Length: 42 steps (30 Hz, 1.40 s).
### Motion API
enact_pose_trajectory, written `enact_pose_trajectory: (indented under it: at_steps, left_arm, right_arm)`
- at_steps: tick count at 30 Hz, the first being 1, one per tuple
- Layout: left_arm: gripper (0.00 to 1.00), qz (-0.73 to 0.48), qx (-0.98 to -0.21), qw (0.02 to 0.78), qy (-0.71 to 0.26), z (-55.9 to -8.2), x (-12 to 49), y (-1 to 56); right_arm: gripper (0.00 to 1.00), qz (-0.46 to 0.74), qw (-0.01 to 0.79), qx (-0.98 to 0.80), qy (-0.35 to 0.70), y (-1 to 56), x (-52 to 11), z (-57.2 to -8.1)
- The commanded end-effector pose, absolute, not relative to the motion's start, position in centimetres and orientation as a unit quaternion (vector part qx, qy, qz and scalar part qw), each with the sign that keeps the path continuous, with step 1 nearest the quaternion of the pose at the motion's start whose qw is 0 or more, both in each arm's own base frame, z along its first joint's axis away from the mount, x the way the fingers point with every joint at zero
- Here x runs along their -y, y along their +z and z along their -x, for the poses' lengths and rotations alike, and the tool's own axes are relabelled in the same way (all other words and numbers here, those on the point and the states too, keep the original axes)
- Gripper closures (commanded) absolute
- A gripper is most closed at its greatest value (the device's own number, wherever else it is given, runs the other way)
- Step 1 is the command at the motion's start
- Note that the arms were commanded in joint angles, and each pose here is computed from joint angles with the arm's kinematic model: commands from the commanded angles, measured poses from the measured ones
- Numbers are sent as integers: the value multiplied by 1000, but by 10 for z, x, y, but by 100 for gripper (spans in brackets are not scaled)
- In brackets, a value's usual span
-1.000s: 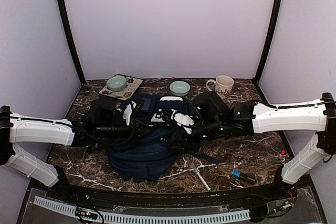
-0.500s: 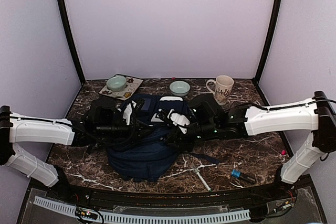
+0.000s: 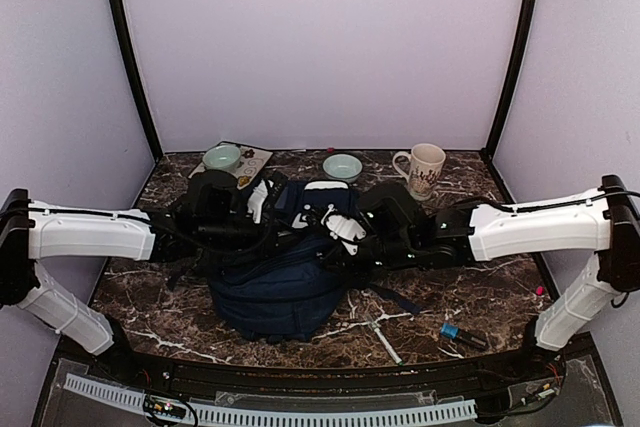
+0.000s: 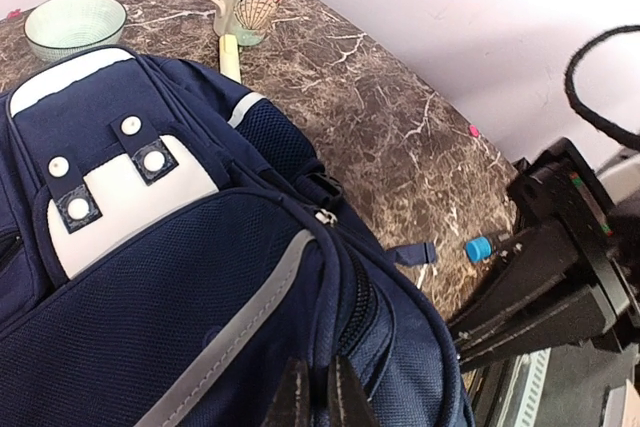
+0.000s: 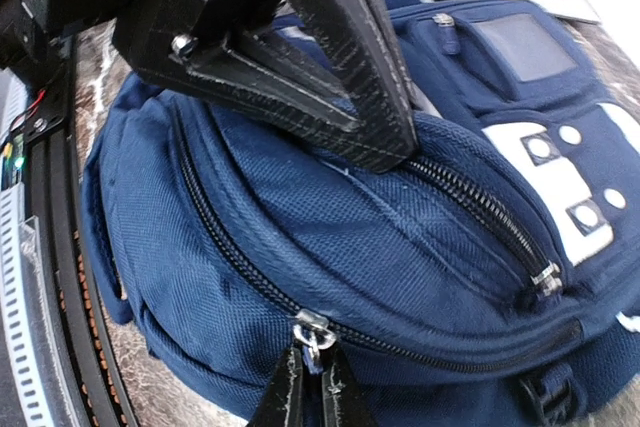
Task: Pack the student bag
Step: Unzip the second largest pocket of the student bag.
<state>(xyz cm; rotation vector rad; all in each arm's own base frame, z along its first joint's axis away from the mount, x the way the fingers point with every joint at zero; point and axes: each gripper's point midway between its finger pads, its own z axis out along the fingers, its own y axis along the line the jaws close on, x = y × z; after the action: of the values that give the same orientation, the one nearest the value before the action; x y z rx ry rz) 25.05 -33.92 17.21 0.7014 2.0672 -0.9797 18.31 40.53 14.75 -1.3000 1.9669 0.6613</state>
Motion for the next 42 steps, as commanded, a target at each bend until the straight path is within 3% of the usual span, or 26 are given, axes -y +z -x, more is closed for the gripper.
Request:
enact_pose_trajectory:
  at_steps: [1, 17, 30, 42]
  left_arm:
    - [100, -218, -801, 398, -390, -282, 352, 211]
    - [100, -225, -822, 370, -370, -312, 412, 220]
    - [100, -204, -805, 373, -413, -308, 420, 245]
    - [100, -136, -800, 372, -451, -313, 407, 280]
  right_arm:
    - [100, 463, 357, -774, 243, 171, -391, -185]
    - [100, 465, 350, -761, 286, 217, -407, -152]
    - [100, 504, 332, -735, 311, 218, -445, -135]
    - [100, 494, 354, -740, 288, 216, -439, -141]
